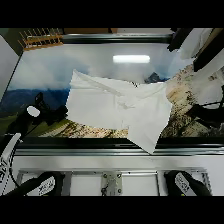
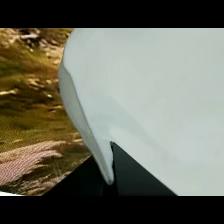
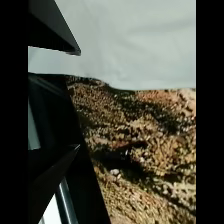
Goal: Fold the clothes and pants, and hang the long-sleeved shirts on hangers.
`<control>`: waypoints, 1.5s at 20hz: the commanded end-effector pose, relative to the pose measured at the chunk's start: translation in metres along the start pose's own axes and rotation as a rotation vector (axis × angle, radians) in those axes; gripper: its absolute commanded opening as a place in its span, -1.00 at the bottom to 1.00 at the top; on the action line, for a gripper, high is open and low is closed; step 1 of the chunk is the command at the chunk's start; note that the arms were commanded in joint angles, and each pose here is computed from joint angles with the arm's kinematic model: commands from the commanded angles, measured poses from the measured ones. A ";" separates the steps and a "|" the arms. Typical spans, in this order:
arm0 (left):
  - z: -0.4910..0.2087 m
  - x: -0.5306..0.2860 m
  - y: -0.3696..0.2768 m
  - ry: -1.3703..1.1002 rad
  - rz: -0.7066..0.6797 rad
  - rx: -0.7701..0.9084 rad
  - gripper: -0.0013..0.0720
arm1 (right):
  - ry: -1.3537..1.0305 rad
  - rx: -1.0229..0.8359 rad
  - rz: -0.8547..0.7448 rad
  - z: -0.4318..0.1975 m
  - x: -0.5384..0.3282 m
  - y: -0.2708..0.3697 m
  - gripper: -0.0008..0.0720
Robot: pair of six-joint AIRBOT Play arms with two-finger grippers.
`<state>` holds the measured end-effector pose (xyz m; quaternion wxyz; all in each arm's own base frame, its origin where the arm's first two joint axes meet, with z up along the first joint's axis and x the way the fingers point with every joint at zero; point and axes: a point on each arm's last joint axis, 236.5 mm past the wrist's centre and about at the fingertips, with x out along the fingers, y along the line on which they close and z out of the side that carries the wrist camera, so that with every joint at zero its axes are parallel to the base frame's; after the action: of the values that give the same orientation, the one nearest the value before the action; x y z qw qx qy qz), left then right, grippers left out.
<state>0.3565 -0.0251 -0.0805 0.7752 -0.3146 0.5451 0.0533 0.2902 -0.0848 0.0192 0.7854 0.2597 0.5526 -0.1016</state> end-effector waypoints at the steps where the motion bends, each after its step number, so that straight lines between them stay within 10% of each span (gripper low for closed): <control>1: 0.001 -0.002 -0.002 -0.007 -0.004 0.020 -0.95 | 0.098 0.073 0.010 -0.038 0.047 -0.032 0.68; 17: 0.003 -0.002 -0.002 -0.016 -0.005 0.019 -0.95 | 0.230 -0.003 0.286 -0.065 0.156 0.064 0.57; 19: 0.005 -0.002 -0.002 -0.022 -0.005 0.019 -0.95 | 0.223 -0.028 0.285 -0.065 0.158 0.066 -0.41; 22: 0.009 -0.004 0.002 -0.032 -0.003 0.006 -0.95 | 0.211 -0.099 0.250 -0.063 0.153 0.058 -0.95; 30: 0.103 -0.123 -0.060 -0.340 -0.128 0.114 -0.95 | -0.176 -0.380 0.298 0.059 0.007 0.125 -0.95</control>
<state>0.3940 0.0057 -0.0062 0.8257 -0.3138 0.4664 0.0470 0.3721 -0.0036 -0.0231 0.8219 0.2234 0.5178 0.0802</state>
